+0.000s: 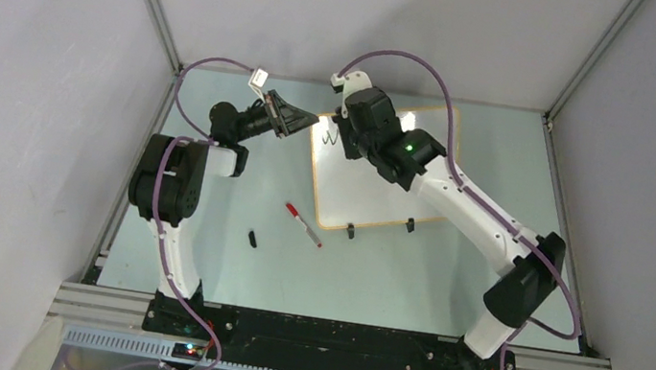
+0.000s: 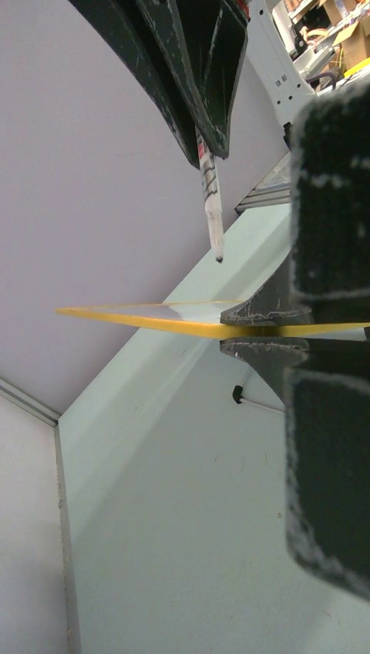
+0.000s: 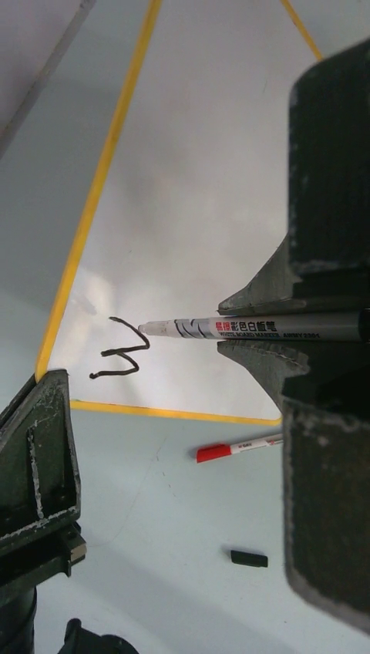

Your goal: Write a sentence on the whiteboard

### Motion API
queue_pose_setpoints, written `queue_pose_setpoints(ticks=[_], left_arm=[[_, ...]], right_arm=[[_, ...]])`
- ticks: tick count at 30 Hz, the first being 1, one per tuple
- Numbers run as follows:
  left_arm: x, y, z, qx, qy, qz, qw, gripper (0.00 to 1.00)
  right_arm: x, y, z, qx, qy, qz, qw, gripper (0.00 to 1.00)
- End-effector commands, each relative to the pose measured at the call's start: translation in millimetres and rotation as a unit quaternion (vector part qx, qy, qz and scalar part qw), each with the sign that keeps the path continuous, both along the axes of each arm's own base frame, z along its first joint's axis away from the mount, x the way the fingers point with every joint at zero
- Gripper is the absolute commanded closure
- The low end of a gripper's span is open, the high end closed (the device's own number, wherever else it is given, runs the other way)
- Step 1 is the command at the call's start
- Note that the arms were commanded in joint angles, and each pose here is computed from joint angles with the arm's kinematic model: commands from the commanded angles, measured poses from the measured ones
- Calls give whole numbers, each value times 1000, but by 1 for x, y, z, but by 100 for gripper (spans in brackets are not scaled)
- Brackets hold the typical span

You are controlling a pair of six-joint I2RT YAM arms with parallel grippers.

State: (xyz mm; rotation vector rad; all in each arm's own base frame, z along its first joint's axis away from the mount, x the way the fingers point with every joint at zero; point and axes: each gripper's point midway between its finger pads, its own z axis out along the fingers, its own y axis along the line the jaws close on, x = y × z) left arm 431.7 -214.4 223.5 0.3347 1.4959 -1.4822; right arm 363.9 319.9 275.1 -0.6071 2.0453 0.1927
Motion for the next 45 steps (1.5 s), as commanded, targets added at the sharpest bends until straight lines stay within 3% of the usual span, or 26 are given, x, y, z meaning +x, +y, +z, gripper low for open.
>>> queue_pose_setpoints(ticks=[1,22,45], left_arm=[[-8,-5,19,7,-58,-13,998,100],[-6,-4,15,15,-55,-8,998,100],[-6,-3,15,16,-57,-4,998,100]], right_arm=[[-7,-3,30,48,-37,2,998,100],[6,-5,13,28,-24,-8,999,100],[8,2,25,33,-35,-3,999,100]])
